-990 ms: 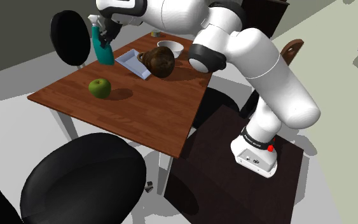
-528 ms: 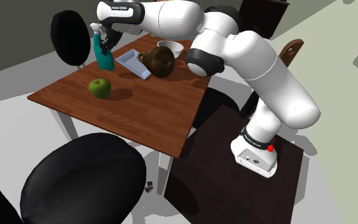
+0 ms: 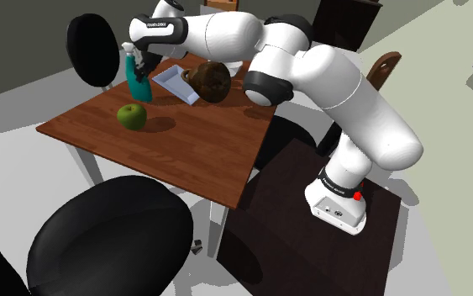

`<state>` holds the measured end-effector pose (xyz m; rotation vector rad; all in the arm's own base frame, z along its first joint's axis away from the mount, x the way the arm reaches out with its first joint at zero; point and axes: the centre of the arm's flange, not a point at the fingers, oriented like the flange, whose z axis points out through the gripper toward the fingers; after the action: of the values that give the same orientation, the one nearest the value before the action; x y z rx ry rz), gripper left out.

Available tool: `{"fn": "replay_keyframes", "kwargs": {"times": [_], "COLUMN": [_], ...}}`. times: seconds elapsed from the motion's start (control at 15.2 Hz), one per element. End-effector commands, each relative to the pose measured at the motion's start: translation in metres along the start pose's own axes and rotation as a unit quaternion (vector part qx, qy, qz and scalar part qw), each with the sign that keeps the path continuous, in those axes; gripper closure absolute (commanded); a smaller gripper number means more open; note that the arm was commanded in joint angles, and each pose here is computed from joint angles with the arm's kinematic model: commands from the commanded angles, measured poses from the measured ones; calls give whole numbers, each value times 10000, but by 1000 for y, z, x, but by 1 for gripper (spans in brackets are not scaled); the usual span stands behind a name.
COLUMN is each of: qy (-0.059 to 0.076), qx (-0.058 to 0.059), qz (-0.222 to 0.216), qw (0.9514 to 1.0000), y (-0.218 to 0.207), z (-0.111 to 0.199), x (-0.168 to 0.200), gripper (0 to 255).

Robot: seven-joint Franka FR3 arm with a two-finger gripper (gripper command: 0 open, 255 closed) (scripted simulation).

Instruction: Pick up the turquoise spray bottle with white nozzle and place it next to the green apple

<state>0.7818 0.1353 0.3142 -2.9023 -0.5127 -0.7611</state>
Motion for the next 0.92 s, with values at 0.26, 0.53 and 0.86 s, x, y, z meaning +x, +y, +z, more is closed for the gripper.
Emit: {"fn": "replay_keyframes", "kwargs": {"times": [0.26, 0.53, 0.86], "qy": [5, 5, 5], "qx": [-2, -2, -2], "qz": [-1, -1, -1], "qw": [10000, 10000, 10000], "y": [0, 0, 0], "z": [3, 3, -11], "x": [-2, -2, -2], "gripper": [255, 0, 0]}}
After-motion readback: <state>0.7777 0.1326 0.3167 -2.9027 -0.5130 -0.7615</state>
